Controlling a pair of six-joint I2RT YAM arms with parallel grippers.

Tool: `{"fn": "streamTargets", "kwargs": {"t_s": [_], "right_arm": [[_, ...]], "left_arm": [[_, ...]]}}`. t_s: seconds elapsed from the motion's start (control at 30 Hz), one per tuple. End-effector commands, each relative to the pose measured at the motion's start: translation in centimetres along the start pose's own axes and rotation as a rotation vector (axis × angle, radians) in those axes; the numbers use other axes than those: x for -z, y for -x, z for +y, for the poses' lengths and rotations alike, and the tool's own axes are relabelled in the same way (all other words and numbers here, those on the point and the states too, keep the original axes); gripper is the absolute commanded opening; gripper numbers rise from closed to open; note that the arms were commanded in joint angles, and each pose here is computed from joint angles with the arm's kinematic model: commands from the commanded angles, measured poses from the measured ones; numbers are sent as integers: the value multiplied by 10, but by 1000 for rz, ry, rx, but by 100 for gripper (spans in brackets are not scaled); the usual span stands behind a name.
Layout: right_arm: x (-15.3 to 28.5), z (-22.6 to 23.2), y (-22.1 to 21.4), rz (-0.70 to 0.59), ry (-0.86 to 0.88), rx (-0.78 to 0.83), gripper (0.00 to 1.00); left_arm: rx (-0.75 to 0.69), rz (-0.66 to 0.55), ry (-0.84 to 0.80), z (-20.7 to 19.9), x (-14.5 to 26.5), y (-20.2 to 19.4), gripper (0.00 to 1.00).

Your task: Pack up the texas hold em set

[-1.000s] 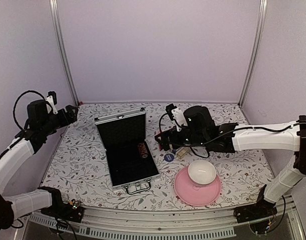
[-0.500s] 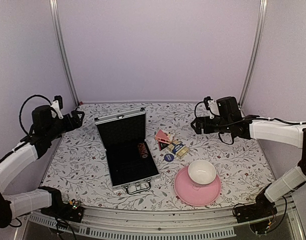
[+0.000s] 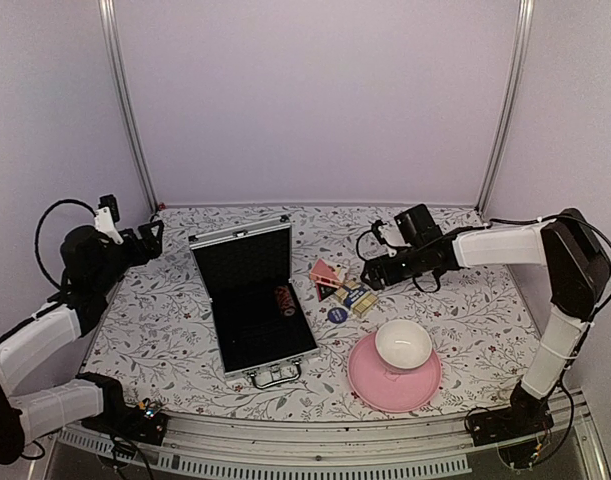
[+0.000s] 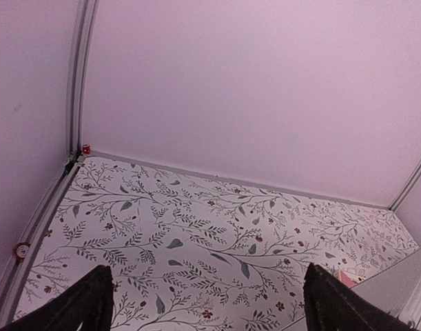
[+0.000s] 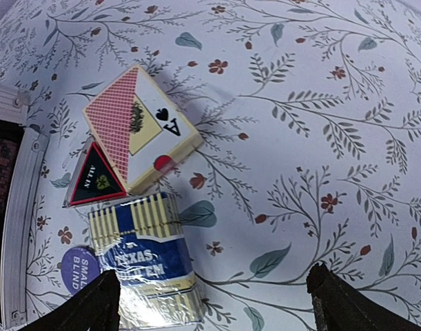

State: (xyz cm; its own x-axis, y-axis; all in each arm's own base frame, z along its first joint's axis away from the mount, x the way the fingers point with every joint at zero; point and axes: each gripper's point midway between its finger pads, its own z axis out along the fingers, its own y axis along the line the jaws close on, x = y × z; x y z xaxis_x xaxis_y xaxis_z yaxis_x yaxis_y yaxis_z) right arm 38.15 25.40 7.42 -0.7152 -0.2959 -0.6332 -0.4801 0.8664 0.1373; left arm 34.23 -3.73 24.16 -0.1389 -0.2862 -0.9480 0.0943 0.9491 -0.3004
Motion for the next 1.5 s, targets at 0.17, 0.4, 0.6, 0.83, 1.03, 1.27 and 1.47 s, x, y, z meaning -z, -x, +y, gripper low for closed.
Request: {"fn": "streamTargets", "kwargs": {"t_s": [0.17, 0.4, 0.6, 0.83, 1.03, 1.27, 1.47], "right_arm": [[-16, 42, -15, 60, 46, 127, 97], [-27, 47, -27, 93, 28, 156, 98], [-35, 43, -39, 130, -3, 169, 98], [-42, 47, -48, 153, -14, 210, 98], [-48, 45, -53, 169, -18, 212, 95], [-52, 43, -61, 189, -18, 247, 87], [-47, 48, -53, 159, 1, 235, 78]], "left_arm": [[2, -36, 52, 10, 5, -2, 97], [-12, -26, 41, 5, -4, 5, 97], [6, -33, 36, 3, -4, 10, 97], [5, -20, 37, 2, -5, 15, 97], [5, -9, 37, 0, -6, 18, 97], [10, 9, 32, -3, -8, 21, 97], [18, 20, 27, -7, -8, 30, 97]]}}
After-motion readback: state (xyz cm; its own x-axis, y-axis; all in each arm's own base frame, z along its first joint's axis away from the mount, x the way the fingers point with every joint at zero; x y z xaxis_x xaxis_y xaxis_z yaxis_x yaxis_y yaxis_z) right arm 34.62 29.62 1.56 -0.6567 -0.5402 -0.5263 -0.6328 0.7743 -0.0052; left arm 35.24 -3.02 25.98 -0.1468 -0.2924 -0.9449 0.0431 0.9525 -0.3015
